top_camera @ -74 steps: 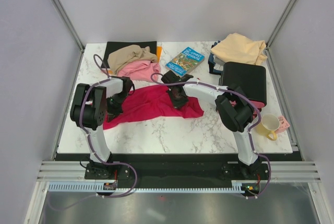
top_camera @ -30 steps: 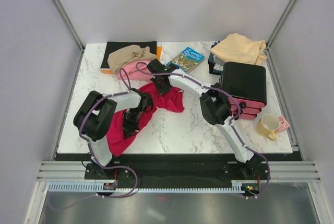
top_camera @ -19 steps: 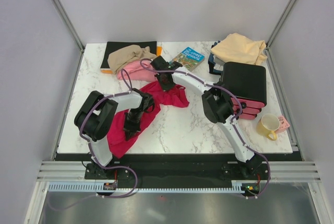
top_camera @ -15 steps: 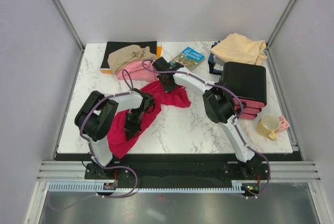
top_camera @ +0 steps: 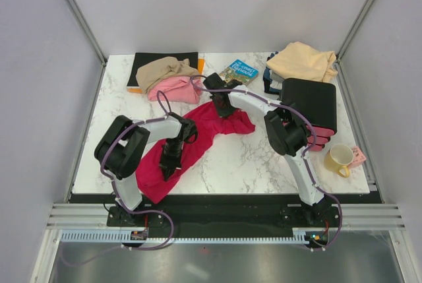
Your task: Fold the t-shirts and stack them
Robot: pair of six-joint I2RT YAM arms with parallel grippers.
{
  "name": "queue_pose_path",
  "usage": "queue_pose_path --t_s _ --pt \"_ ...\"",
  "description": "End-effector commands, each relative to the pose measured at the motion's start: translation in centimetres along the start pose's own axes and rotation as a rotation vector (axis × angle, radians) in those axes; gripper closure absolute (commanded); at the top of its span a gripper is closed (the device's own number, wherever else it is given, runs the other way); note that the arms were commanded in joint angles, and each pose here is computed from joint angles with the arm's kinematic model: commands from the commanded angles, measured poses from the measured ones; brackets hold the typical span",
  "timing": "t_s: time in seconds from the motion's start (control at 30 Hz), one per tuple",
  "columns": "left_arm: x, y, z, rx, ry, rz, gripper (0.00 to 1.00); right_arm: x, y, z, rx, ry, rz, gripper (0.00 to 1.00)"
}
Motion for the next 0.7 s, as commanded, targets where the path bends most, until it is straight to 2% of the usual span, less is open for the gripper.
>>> queue_pose_path --t_s 0.0,0.17,0.23,0.33,0.67 --pt "1.1 -0.7 -2.3 -0.142 0.025 -0.081 0.98 -1.3 -0.8 -1.3 -0.052 0.009 0.049 0.98" --pt "0.9 -1.1 -3.9 -0.165 0.077 -0.09 0.98 -2.1 -0.5 -1.5 -0.056 0.023 0.07 0.96" --pt "0.7 -1.3 -4.7 -0.187 0.1 -0.087 0.98 -2.0 -0.7 -1.7 -0.06 0.032 0.069 0.91" --pt "0.2 -1.6 -5.9 -0.209 0.141 -0.084 0.98 -2.1 -0.8 -2.3 -0.075 0.045 0.072 0.88" --pt "-2.7 -1.9 -8.9 -0.228 0.256 -0.06 0.98 -2.4 -0.4 -5.0 -0.144 0.087 0.098 0.85"
Point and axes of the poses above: each gripper's point midway between its finger pads, its own y axis out along the fingers, its own z axis along the line the jaws close on, x = y × z, the point moved 6 cm from there along -y, back along the fingers, and after that the axes turned 5 degrees about -y, right-handed, at the moved point
